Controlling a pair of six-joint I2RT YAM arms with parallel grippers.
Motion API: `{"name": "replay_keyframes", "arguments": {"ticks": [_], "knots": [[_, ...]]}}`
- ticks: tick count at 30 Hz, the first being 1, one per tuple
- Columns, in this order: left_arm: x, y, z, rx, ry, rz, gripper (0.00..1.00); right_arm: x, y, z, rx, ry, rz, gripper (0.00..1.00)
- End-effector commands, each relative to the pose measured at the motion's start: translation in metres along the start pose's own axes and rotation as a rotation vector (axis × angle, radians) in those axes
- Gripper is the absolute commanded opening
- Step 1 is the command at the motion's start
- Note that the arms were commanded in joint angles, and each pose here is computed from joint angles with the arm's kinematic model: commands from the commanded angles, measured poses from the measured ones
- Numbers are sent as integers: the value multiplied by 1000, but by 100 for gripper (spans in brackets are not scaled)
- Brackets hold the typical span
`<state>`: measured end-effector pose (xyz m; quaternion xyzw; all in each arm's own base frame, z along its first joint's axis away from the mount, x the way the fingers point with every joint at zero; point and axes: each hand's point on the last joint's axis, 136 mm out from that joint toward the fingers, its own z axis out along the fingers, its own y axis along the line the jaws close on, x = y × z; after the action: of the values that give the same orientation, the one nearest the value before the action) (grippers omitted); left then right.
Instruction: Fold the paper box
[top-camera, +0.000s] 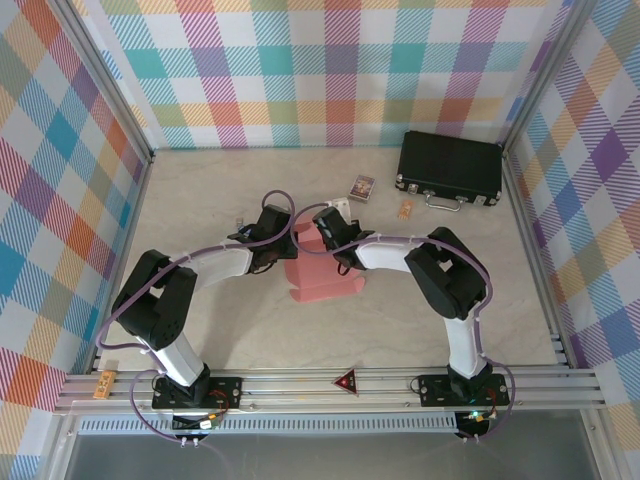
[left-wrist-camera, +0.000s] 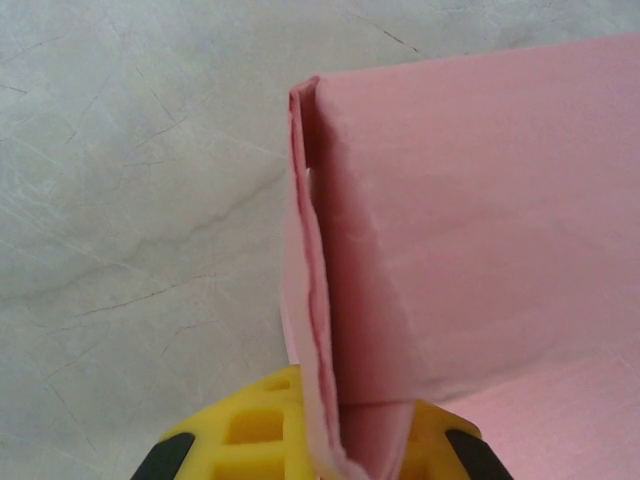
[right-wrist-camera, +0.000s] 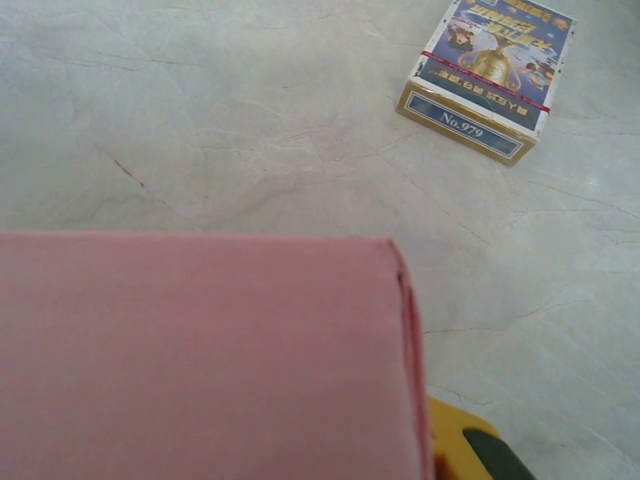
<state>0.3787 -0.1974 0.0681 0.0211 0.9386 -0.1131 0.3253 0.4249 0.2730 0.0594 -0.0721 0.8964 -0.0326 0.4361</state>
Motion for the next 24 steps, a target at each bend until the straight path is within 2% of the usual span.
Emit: {"name": "replay_keyframes", "arguments": {"ticks": [1,11,19,24], "knots": [[-2,4,-13,-23,-16,-10,0,13,-37,8,184,30,7,12],[0,3,-12,-21,-10,-7,0,15,-41,8,216,43,-14,12],[0,4,-12,-27,-12,-5,0,12,-32,-2,116,19,-43,30],[0,5,-12,-32,-12,-4,0,8,-30,-6,88,13,-59,37]]}}
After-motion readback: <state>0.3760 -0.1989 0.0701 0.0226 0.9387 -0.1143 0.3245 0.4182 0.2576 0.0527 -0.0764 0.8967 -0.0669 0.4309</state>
